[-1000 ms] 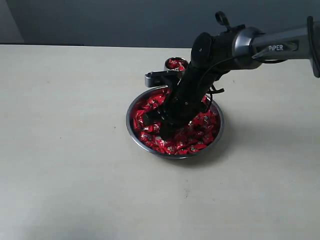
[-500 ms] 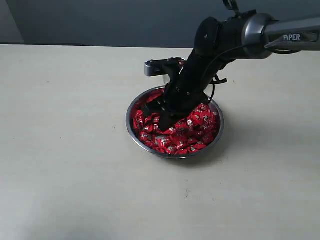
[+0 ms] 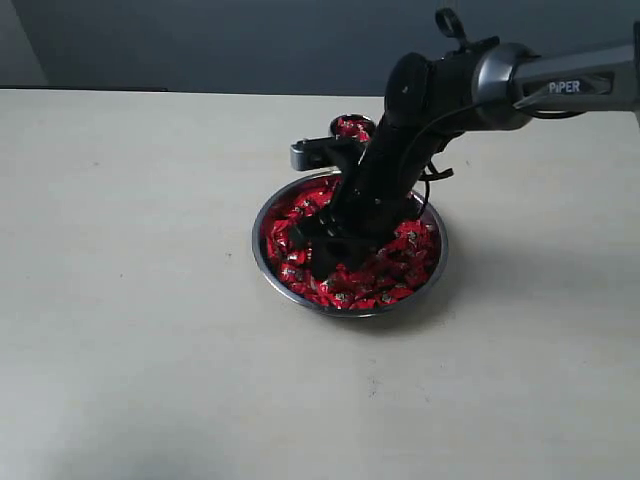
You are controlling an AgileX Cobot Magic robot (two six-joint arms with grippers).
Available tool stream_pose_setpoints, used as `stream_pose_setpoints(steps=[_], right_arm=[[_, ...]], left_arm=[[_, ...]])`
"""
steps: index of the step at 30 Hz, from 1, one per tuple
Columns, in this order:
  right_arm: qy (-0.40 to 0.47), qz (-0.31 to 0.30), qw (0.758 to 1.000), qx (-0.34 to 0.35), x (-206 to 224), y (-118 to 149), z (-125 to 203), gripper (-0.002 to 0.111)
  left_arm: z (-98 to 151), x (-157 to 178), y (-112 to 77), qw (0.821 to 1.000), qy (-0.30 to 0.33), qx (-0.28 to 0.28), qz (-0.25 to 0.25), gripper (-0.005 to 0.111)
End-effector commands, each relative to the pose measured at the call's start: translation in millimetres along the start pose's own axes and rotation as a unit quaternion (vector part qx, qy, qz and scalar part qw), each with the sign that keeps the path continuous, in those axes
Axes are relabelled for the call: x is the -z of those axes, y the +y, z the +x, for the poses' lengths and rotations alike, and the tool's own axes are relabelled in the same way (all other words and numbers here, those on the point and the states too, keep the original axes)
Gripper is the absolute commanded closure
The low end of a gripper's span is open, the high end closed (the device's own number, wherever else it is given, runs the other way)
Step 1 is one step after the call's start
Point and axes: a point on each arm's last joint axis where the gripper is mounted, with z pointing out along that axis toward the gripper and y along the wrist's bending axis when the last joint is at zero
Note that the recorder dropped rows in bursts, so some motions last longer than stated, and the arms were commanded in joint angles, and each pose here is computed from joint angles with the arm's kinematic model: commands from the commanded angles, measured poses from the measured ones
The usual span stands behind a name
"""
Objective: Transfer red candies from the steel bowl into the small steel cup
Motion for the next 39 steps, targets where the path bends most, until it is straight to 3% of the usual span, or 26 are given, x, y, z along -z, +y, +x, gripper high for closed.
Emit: stream_pose_setpoints(steps=[1, 4, 6, 10, 24, 29, 39], right_arm=[[0.016, 0.005, 1.000, -0.002, -10.2, -5.7, 2.8, 0.060], [0.019, 0.005, 1.000, -0.003, -11.8, -6.3, 3.2, 0.061], [0.022, 0.004, 1.000, -0.003, -11.8, -6.0, 3.8, 0.071], [0.038, -0.004, 0.999, -0.003, -10.9, -4.5, 6.8, 0.108], [-0.007, -0.001, 1.000, 0.018, 33.0, 12.6, 3.5, 0.108], [-0.071, 0.016, 0.997, 0.027, 55.7, 17.9, -4.0, 0.108], [-0.200, 0.049, 0.977, -0.056, 118.7, -25.4, -53.1, 0.108]], left_arm=[[-3.4, 1.0, 0.3, 1.000, -0.009, 0.001, -0.002, 0.106], [-3.4, 1.0, 0.3, 1.000, -0.009, 0.001, -0.002, 0.106], [-3.4, 1.0, 0.3, 1.000, -0.009, 0.001, -0.002, 0.106], [-3.4, 1.0, 0.3, 1.000, -0.009, 0.001, -0.002, 0.106], [-3.4, 1.0, 0.3, 1.000, -0.009, 0.001, -0.002, 0.106], [-3.4, 1.0, 0.3, 1.000, -0.009, 0.001, -0.002, 0.106], [-3.4, 1.0, 0.3, 1.000, -0.009, 0.001, -0.002, 0.106]])
